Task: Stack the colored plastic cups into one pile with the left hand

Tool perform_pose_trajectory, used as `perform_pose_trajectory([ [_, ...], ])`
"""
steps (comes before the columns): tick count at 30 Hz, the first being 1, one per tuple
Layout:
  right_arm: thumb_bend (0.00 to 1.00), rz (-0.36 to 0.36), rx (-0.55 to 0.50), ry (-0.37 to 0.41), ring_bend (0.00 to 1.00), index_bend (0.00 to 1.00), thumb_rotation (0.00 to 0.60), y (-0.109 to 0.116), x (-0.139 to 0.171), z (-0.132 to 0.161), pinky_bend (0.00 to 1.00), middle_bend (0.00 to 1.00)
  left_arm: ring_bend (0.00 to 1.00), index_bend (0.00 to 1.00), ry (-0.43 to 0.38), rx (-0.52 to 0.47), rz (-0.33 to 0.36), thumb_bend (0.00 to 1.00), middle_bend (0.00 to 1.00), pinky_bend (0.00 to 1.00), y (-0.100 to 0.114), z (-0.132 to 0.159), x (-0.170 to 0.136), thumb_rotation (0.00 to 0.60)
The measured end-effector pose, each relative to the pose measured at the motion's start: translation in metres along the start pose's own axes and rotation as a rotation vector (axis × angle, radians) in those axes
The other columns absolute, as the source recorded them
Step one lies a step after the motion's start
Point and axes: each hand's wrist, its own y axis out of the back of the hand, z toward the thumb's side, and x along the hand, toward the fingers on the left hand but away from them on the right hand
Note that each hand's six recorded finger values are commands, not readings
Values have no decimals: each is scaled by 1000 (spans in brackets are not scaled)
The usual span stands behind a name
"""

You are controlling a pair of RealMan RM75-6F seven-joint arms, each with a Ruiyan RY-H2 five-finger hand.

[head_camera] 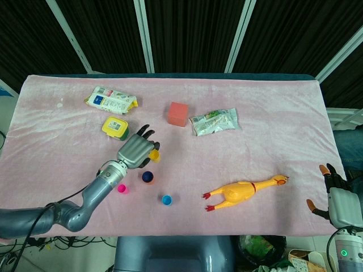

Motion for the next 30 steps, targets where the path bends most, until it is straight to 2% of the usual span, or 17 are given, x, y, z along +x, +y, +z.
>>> perform_pose_trajectory([
  [4, 187, -2, 3, 0, 112, 0, 600, 0, 0, 0, 165, 18, 110, 442, -7, -8, -22, 403, 513, 0, -3, -8, -27, 600],
  [10, 188, -6, 6, 0, 112, 0, 600, 1, 0, 0, 165, 18, 110, 440, -40, -16, -63, 403, 511, 0, -12, -4, -41, 600],
  [24, 187, -9, 5, 0, 112, 0, 600, 2, 0, -1, 165, 18, 110, 421, -87, 1, -111, 380, 501, 0, -39, 13, -26, 600],
  [27, 188, -9, 3, 0, 112, 0, 600, 2, 0, -1, 165, 19, 102, 367, -84, 6, -115, 322, 474, 0, -42, 13, -23, 600],
  [29, 188, -8, 3, 1, 112, 0, 600, 1, 0, -1, 165, 18, 77, 281, -81, 12, -118, 254, 408, 0, -44, 12, -22, 600],
  [30, 188, -7, 3, 1, 112, 0, 600, 1, 0, -1, 165, 18, 49, 216, -81, 15, -122, 207, 344, 0, -45, 12, -22, 600],
])
